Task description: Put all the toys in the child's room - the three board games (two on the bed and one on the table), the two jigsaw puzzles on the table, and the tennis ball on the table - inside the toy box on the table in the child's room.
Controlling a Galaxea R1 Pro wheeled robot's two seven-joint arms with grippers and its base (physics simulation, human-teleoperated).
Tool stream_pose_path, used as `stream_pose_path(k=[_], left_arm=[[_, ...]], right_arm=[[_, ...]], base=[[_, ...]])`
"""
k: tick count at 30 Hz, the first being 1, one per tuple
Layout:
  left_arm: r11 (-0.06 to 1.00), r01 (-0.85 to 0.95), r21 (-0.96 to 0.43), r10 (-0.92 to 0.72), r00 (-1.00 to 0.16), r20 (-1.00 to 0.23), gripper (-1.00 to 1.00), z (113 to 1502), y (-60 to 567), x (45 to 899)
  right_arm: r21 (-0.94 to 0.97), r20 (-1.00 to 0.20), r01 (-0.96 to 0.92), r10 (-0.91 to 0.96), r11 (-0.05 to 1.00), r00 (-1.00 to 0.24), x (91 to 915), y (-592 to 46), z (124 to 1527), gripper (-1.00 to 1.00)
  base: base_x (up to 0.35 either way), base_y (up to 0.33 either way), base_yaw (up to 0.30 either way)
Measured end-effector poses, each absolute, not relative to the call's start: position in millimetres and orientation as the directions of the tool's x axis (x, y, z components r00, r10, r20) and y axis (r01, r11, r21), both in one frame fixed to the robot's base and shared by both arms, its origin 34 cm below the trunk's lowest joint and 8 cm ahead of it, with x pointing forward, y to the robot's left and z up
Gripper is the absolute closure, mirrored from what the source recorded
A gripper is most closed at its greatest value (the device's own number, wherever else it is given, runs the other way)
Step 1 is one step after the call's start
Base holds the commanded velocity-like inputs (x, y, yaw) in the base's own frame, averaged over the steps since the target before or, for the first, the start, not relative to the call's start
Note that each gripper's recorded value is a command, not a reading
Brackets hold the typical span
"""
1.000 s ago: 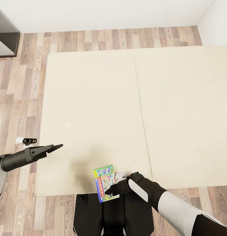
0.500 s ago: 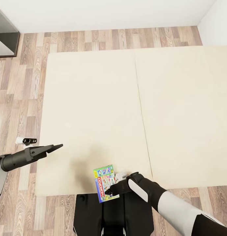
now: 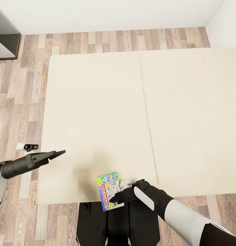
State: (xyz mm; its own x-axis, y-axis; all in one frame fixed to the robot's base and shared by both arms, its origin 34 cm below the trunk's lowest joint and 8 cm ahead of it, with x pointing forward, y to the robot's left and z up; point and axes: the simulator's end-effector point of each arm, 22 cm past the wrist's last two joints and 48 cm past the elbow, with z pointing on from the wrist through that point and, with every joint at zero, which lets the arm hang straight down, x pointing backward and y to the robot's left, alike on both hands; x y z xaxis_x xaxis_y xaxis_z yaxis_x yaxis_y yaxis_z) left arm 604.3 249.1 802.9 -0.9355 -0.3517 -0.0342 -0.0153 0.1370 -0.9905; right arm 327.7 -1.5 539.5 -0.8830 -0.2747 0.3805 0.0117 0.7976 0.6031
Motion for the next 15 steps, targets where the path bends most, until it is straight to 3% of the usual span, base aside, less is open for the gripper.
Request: stream_pose_path(k=[15], left_arm=[[0.137,-0.015,-0.99,-0.352,-0.935,-0.034,-1.0,803.0,249.2,604.3]], right_arm=[[0.6,0.378,0.01,-0.273,0.8,-0.885,327.9,-1.9,538.4,-1.0]], base=[[0.0,0.0,0.0]])
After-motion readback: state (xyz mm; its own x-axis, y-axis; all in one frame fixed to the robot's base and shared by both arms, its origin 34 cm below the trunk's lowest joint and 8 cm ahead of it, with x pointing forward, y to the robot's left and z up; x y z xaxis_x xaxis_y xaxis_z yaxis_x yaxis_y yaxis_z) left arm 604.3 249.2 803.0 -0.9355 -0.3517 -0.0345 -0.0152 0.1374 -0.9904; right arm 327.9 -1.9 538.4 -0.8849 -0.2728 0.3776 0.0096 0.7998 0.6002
